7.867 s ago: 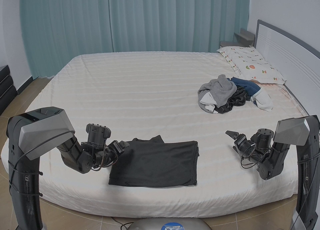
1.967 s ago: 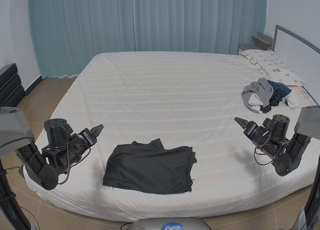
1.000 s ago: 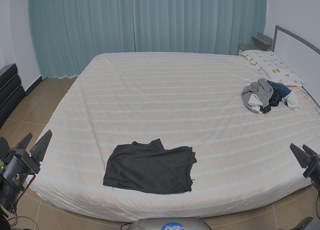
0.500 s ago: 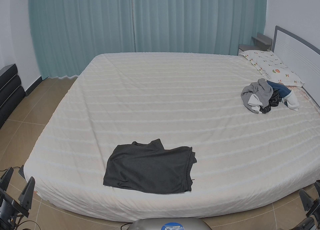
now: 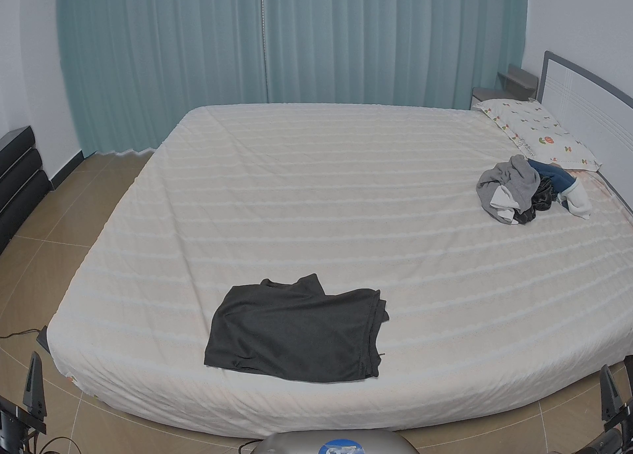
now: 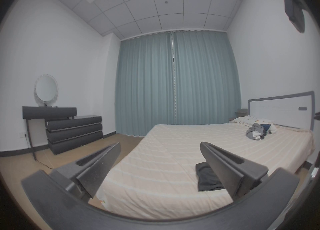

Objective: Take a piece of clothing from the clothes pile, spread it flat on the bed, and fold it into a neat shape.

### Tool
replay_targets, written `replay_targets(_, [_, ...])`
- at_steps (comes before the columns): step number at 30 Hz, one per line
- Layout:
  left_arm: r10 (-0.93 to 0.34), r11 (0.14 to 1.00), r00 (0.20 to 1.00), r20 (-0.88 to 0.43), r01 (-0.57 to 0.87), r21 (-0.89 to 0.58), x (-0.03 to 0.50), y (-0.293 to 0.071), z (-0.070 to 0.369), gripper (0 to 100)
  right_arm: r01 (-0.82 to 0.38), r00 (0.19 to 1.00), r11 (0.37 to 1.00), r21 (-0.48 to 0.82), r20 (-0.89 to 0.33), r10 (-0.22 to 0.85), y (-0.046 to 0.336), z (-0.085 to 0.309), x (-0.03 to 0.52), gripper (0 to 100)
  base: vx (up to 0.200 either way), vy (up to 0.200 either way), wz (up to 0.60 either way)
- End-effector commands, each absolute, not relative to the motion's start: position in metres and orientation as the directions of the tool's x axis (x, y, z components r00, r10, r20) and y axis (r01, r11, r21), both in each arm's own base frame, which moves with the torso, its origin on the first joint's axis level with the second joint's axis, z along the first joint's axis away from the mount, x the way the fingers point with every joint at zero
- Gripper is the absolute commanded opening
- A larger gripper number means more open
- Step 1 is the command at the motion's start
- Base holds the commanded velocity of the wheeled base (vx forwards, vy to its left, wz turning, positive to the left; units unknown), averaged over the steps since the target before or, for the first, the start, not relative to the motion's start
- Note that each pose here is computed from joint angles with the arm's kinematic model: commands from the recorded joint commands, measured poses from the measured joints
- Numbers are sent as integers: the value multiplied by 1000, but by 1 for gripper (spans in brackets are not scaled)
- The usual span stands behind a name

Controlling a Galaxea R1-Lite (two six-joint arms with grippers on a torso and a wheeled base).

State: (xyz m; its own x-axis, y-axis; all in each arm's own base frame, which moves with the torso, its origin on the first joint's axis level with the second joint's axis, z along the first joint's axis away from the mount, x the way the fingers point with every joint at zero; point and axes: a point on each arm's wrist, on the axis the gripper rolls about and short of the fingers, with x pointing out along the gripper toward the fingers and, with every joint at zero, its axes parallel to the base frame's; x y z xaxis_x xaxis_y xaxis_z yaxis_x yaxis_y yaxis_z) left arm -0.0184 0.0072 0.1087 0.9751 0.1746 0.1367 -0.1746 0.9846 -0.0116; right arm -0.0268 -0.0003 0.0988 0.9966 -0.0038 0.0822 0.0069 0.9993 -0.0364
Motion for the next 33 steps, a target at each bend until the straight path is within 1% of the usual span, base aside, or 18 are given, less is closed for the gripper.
replay_targets(1, [218,973,961,173,-228,39,-24,5,95,100,-1,999,998,-63,49,5,0,81,-23,100,0,0,0])
replay_targets(4, [171,983,977,125,-178,49,-23,4,90,100,11,1000,1000,-2,11,-11,0,77,-23,100,0,0,0])
replay_targets(6, [133,989,988,79,-138,55,-23,3,85,100,6,1000,1000,-2,-14,-6,0,76,-24,100,0,0,0])
replay_targets(7, [133,989,988,79,-138,55,-23,3,85,100,6,1000,1000,-2,-14,-6,0,76,-24,100,0,0,0])
replay_targets(8, [86,995,995,43,-88,51,-22,2,81,100,0,1000,1000,-14,-18,0,0,76,-24,100,0,0,0])
replay_targets(9, [71,996,996,46,-73,49,-22,2,82,100,0,1000,1000,-14,-18,0,0,76,-24,100,0,0,0])
replay_targets(11, [-12,999,999,52,10,43,-22,0,82,100,-5,1000,1000,-17,-15,5,0,76,-24,100,0,0,0])
replay_targets(15, [-96,995,994,50,96,9,-22,-2,82,100,-17,1000,1000,-10,-14,17,1,75,-23,100,0,0,0])
replay_targets(21, [-63,998,997,44,63,0,-22,-1,81,100,-17,1000,1000,-3,-9,17,1,75,-23,100,0,0,0])
replay_targets(24, [-8,1000,1000,-25,8,14,-22,0,74,100,-17,1000,1000,-7,-9,17,1,75,-23,100,0,0,0])
replay_targets(33, [-23,1000,1000,-9,23,9,-22,0,75,100,-17,1000,1000,-4,-11,17,1,75,-23,100,0,0,0])
